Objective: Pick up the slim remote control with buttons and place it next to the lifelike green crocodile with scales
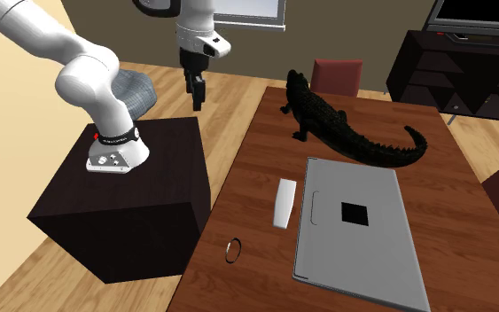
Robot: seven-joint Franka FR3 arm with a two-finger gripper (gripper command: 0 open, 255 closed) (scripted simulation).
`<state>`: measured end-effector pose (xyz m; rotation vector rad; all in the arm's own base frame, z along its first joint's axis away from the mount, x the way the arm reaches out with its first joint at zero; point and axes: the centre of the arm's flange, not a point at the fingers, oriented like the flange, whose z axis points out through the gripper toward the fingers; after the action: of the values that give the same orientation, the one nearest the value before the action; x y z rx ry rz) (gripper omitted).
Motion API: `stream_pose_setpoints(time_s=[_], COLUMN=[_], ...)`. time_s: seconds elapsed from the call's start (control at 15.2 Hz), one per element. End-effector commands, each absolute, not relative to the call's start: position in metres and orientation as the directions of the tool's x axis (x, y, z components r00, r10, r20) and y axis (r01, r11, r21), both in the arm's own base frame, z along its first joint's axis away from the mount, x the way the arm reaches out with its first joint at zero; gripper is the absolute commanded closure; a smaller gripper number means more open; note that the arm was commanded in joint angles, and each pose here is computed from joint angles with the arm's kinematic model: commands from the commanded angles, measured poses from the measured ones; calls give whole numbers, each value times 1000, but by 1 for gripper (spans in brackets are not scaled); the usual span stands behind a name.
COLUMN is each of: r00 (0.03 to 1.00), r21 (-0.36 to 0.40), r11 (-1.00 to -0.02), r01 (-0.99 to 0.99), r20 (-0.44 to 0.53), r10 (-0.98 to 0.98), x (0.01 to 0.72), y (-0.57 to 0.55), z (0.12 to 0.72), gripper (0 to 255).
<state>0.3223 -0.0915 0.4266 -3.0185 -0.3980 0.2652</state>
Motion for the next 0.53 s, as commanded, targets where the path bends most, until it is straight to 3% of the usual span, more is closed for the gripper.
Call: stream_pose_setpoints(time_s=[0.0, 0.46], r00=[936, 864], r21=[-105, -96], r11=[-946, -870], r01=[307, 484], r20=[-147, -107], r10=[320, 493], x=[330, 366], y=[-107, -155], z=[406, 342], gripper=[0, 0])
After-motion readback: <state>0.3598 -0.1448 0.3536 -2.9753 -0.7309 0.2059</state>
